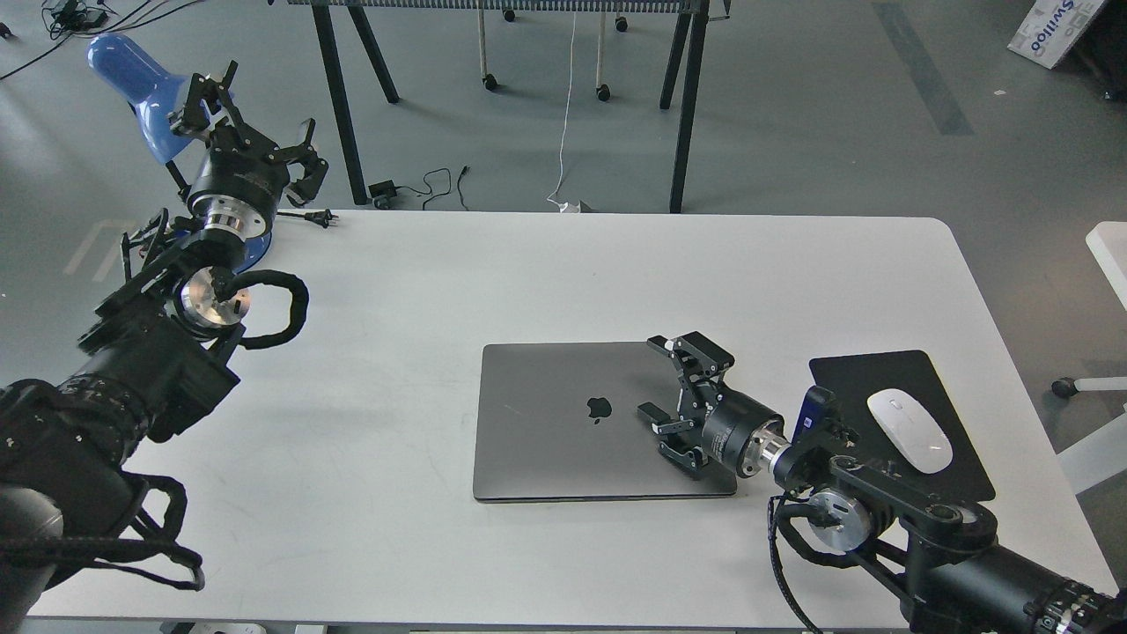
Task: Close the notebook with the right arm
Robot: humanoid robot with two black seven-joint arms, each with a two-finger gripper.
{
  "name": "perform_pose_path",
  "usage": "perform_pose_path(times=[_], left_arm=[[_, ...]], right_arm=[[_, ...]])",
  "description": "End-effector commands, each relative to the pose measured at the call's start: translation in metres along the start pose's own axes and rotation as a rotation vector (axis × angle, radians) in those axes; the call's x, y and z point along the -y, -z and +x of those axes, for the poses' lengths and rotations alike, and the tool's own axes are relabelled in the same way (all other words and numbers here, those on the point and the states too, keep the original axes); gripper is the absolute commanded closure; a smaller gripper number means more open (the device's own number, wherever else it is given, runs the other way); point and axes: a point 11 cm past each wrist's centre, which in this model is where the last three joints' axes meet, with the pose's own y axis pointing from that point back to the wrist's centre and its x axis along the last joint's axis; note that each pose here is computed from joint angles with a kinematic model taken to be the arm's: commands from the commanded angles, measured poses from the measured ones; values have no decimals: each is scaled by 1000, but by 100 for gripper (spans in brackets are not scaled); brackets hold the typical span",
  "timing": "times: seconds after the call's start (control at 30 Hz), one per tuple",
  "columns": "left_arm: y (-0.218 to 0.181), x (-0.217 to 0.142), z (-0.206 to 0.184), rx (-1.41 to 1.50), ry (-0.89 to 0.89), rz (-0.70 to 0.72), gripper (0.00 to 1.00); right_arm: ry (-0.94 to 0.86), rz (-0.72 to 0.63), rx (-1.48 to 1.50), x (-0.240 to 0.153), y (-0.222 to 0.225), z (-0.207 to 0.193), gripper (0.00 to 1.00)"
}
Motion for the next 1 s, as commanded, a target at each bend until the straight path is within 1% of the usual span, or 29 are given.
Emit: perform_pose_path(times=[0.0, 0.13, 0.27, 0.37, 0.43, 0.57, 0.63, 0.8, 0.87, 0.97], left_arm=[[0, 0, 1, 1, -1, 0, 0], [-1, 0, 0, 1, 0, -1, 0], [0, 0, 0, 0, -1, 1, 0], [0, 0, 0, 0, -1, 2, 0], [1, 0, 0, 0, -1, 4, 0], [1, 0, 0, -1, -1, 9, 0], [2, 0, 0, 4, 1, 18, 0], [3, 0, 0, 5, 1, 24, 0], [2, 0, 0, 5, 3, 23, 0], [2, 0, 0, 2, 0, 20, 0]], right_arm=[[24, 112, 17, 1, 34, -5, 0], [-40, 272, 54, -1, 87, 15, 0], [-121, 463, 90, -12, 156, 45, 0], [-179, 546, 120, -22, 191, 67, 0], [-213, 576, 178, -28, 203, 82, 0], [-251, 623, 366, -47, 209, 111, 0], [-291, 642, 417, -59, 209, 129, 0], [-380, 669, 497, -74, 200, 159, 0], [-399, 674, 502, -77, 196, 166, 0], [-386, 669, 494, -75, 196, 164, 0]])
